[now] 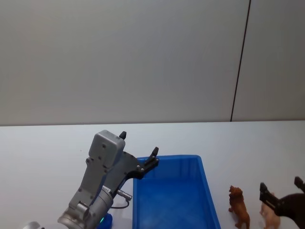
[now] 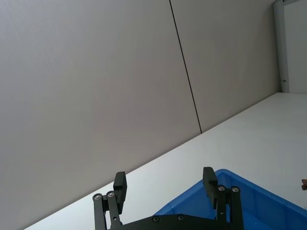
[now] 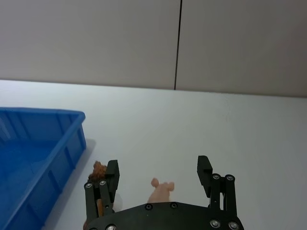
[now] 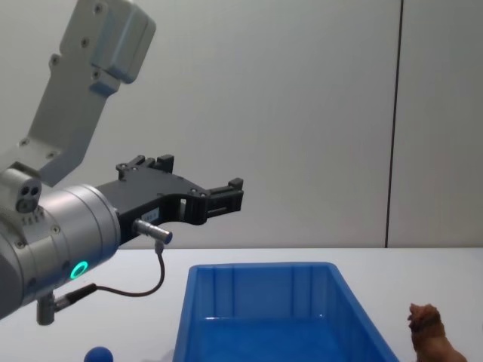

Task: Pick up the two dolls from the table and place them into the box.

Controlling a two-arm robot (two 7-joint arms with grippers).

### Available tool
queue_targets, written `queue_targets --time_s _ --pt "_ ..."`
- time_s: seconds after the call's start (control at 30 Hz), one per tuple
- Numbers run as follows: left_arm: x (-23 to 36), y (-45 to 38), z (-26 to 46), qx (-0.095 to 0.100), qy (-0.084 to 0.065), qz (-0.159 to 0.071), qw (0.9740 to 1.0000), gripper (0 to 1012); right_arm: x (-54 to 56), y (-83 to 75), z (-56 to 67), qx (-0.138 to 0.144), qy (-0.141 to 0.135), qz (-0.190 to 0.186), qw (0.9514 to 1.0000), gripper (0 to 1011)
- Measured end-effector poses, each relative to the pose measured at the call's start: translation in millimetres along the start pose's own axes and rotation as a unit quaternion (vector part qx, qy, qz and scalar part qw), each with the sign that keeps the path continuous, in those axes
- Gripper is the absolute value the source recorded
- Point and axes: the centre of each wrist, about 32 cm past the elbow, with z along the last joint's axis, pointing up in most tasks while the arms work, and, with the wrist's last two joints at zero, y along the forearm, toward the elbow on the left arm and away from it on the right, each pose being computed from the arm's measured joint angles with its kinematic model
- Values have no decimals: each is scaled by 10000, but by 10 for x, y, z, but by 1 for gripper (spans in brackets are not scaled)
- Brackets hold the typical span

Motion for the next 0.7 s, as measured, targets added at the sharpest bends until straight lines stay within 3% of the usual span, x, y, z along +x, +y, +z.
queue_targets --time_s 0.7 --pt "0 0 0 0 0 0 10000 1001 -12 22 -337 -832 152 35 9964 1001"
